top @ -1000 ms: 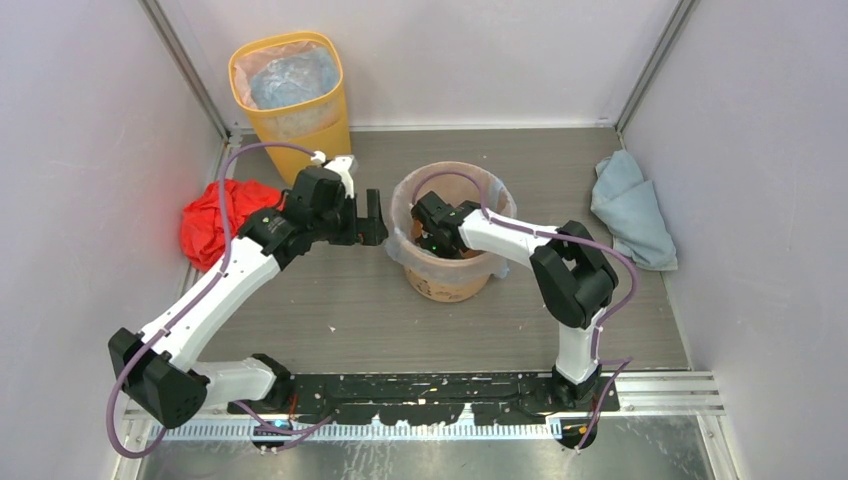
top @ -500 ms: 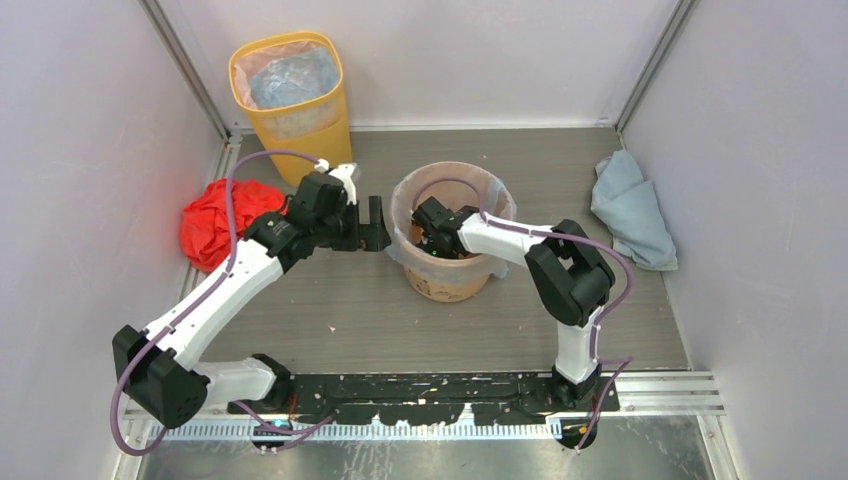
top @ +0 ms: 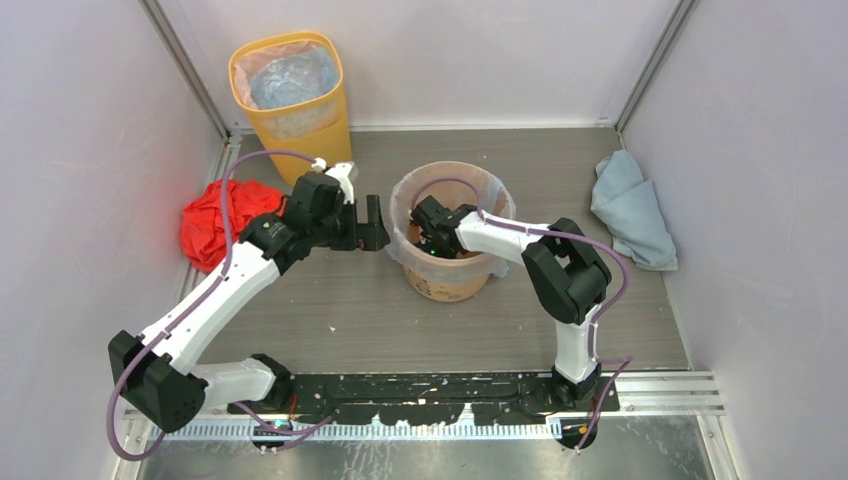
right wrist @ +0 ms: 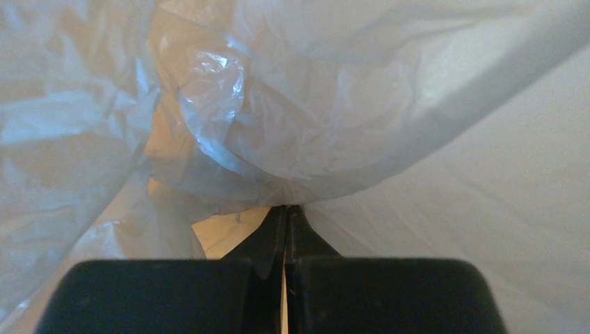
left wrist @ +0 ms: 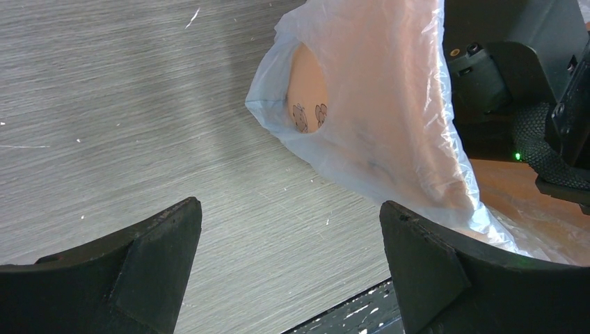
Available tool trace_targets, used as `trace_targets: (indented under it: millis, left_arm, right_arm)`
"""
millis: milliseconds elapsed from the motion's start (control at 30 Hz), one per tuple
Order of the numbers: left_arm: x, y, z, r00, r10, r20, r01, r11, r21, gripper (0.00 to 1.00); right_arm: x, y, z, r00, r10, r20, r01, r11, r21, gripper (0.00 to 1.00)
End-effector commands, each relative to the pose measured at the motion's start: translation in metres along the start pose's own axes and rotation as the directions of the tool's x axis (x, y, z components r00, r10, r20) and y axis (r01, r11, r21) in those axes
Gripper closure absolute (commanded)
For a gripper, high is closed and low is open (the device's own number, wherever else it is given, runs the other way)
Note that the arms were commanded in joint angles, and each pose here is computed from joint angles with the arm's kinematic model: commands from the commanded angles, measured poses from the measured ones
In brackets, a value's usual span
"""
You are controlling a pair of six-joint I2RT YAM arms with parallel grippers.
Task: Put the trash bags into the trash bin
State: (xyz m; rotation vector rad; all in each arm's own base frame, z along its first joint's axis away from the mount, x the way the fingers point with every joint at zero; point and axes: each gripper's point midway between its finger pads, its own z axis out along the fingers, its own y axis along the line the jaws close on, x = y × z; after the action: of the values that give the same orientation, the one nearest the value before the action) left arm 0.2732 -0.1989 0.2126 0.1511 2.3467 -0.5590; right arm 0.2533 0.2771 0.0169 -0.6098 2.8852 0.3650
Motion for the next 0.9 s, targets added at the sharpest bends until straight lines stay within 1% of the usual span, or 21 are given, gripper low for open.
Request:
trace_targets:
  millis: [0, 400, 533, 567, 633, 767, 867]
  left_arm:
    - [-0.027, -0.007, -0.02, 0.996, 0.009, 0.094, -0.011, 1.0, 0.02, 0.0]
    - [-0.038, -0.008, -0.035, 0.992, 0.009, 0.128, -0.012, 1.0, 0.024, 0.0]
    - [-0.043, -0.012, -0.041, 0.99, 0.009, 0.144, -0.014, 0.999, 0.036, 0.0]
    - [-0.045, -0.012, -0.042, 0.989, 0.009, 0.146, -0.014, 0.999, 0.036, 0.0]
    - [-0.048, -0.013, -0.044, 0.988, 0.009, 0.153, -0.014, 0.999, 0.037, 0.0]
    - [-0.053, -0.016, -0.049, 0.987, 0.012, 0.163, -0.019, 0.999, 0.043, 0.0]
    - [-0.054, -0.017, -0.051, 0.986, 0.014, 0.167, -0.022, 0.999, 0.047, 0.0]
  right_arm:
    - [0.018, -0.016, 0.024, 0.997, 0.01, -0.077, -0.005, 0.998, 0.061, 0.99]
    - [0.022, -0.02, 0.026, 0.995, 0.025, -0.096, -0.016, 0.996, 0.09, 0.99]
    - [0.014, -0.017, 0.014, 0.999, 0.025, -0.048, -0.021, 0.996, 0.083, 0.99]
    - [0.011, -0.015, 0.008, 0.999, 0.025, -0.031, -0.022, 0.997, 0.078, 0.98]
    - [0.004, -0.014, -0.004, 1.0, 0.022, -0.001, -0.022, 0.996, 0.082, 0.88]
    - [-0.009, -0.01, -0.029, 0.998, 0.015, 0.061, -0.02, 0.997, 0.077, 0.83]
    - [-0.017, -0.007, -0.043, 0.996, 0.011, 0.09, -0.018, 0.997, 0.075, 0.82]
